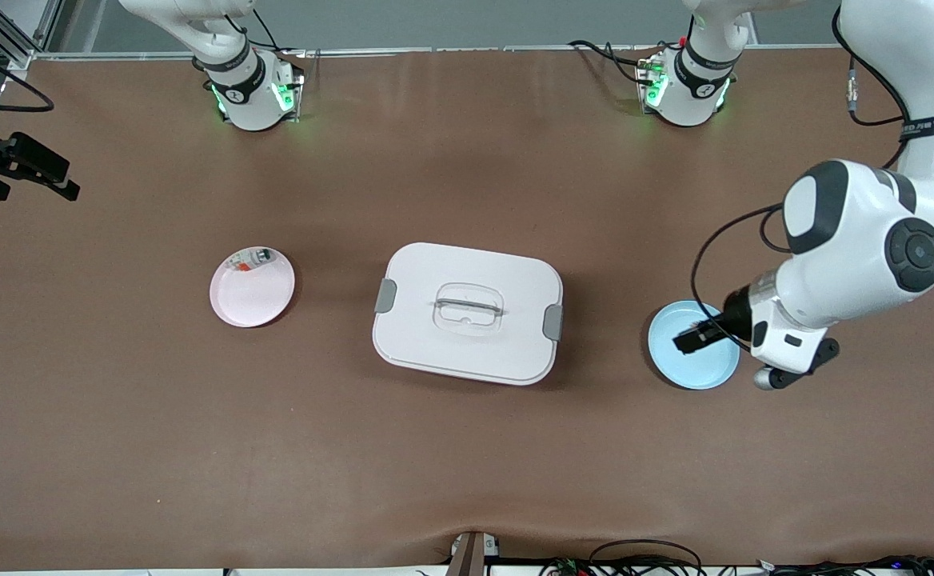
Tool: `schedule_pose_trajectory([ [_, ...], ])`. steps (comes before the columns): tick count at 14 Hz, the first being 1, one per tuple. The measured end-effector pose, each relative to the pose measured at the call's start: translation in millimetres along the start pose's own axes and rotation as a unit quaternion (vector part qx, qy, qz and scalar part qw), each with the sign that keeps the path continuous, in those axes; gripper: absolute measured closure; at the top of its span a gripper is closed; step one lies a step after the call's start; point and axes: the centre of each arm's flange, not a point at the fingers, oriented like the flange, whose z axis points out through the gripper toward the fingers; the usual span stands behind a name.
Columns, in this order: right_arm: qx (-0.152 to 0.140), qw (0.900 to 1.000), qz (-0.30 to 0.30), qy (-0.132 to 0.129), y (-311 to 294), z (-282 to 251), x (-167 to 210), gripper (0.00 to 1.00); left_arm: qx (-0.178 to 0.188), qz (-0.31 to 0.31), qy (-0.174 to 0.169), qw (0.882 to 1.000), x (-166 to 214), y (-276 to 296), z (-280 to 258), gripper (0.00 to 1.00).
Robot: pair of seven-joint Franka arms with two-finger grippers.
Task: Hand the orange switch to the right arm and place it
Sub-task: 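Lift the switch with the left gripper and carry it toward the box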
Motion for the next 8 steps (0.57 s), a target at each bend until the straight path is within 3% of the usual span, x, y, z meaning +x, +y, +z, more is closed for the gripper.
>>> schedule_pose_trajectory([
  [3, 0.0, 1.0, -0.001, 0.0, -0.5, -0.3, 0.0, 0.0, -0.019, -0.077, -0.015, 0.997, -48.4, 48.2, -16.8, 0.28],
  [6, 0.004, 1.0, -0.003, 0.0, -1.7, -0.2, -0.1, 0.0, -0.028, -0.165, -0.035, 0.985, -103.0, 90.6, -20.6, 0.28],
  [8, 0.038, 0.999, -0.009, -0.002, -10.4, 0.5, -0.4, 0.0, -0.027, -0.214, -0.045, 0.975, -141.2, 116.2, -20.1, 0.28],
])
